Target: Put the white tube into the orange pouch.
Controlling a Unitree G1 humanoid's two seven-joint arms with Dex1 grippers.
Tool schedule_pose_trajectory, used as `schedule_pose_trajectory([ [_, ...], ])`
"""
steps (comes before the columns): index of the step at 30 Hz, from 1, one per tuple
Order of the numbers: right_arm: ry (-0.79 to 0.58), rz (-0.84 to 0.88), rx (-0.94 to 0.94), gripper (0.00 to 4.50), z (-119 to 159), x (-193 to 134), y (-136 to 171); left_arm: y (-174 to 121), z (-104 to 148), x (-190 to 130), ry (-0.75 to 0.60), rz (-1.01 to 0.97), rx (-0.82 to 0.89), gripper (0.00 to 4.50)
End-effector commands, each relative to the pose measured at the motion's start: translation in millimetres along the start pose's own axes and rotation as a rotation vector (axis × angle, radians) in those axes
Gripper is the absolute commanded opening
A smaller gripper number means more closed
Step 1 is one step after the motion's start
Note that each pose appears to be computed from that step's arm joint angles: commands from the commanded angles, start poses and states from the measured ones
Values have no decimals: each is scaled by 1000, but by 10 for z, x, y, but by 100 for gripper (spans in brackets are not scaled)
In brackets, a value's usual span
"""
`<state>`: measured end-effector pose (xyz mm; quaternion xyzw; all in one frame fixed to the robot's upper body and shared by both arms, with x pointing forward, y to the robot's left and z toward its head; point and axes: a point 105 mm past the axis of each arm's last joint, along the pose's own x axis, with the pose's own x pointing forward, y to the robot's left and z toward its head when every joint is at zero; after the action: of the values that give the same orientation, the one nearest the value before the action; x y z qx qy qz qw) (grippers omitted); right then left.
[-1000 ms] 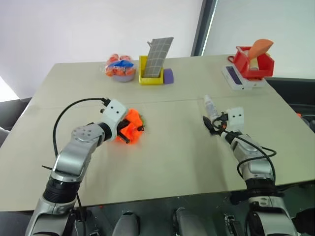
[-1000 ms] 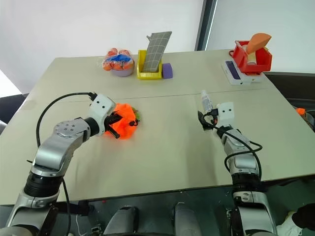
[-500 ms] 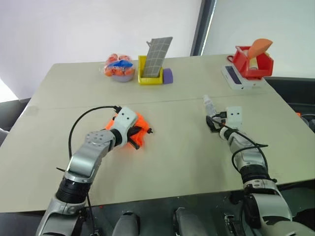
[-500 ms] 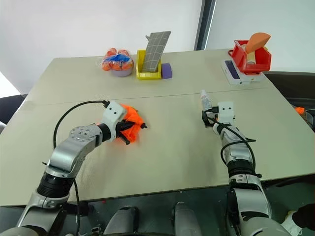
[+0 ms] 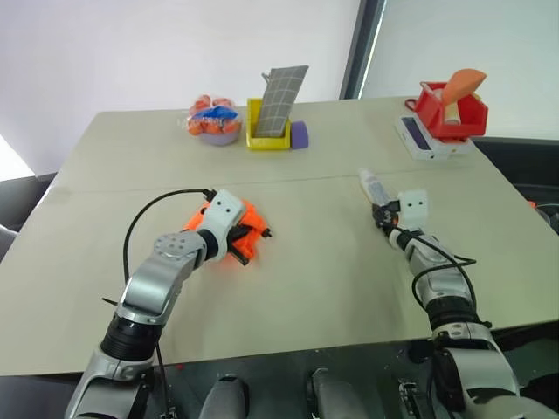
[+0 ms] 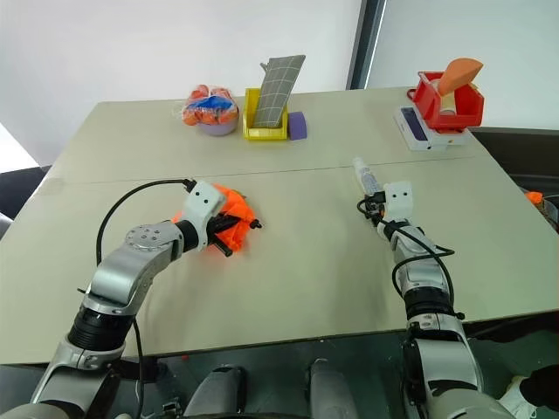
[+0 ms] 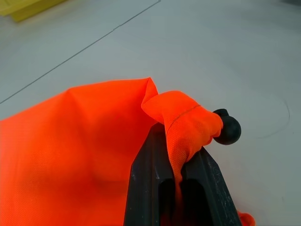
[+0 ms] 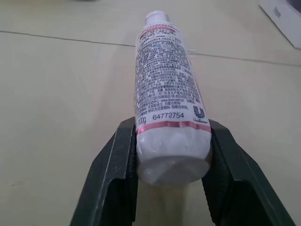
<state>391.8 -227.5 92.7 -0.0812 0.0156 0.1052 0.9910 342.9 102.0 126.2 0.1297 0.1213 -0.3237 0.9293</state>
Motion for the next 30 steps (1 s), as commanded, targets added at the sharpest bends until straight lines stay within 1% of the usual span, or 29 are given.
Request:
schedule_pose_trajectory([
  [1, -152, 228, -75, 158, 455, -256, 259, 54, 125, -26, -49, 14, -10, 0],
  [2, -149, 314, -82, 158, 473, -384, 368, 62, 132, -26, -51, 14, -18, 0],
  [4, -130, 419, -76, 158, 482, -560, 507, 75, 139, -30, -54, 13, -26, 0],
  [7, -20, 663, -47, 158, 393, -970, 834, 89, 174, -23, -59, 0, -35, 0],
  [8, 12, 718, -43, 158, 366, -1063, 917, 88, 186, -21, -60, -5, -35, 0],
  [10, 50, 778, -43, 158, 342, -1145, 1050, 87, 212, -17, -64, -13, -36, 0],
  [13, 67, 821, -50, 158, 350, -1141, 1226, 77, 251, -7, -71, -23, -38, 0],
  [16, 41, 820, -36, 158, 398, -1010, 1398, 44, 299, -6, -81, -40, -28, 0],
  [22, 55, 793, -71, 158, 336, -783, 1534, -14, 320, -27, -85, -60, -14, 0],
  [30, -2, 810, -93, 158, 452, -459, 1809, -111, 334, -62, -92, -92, -7, 0],
])
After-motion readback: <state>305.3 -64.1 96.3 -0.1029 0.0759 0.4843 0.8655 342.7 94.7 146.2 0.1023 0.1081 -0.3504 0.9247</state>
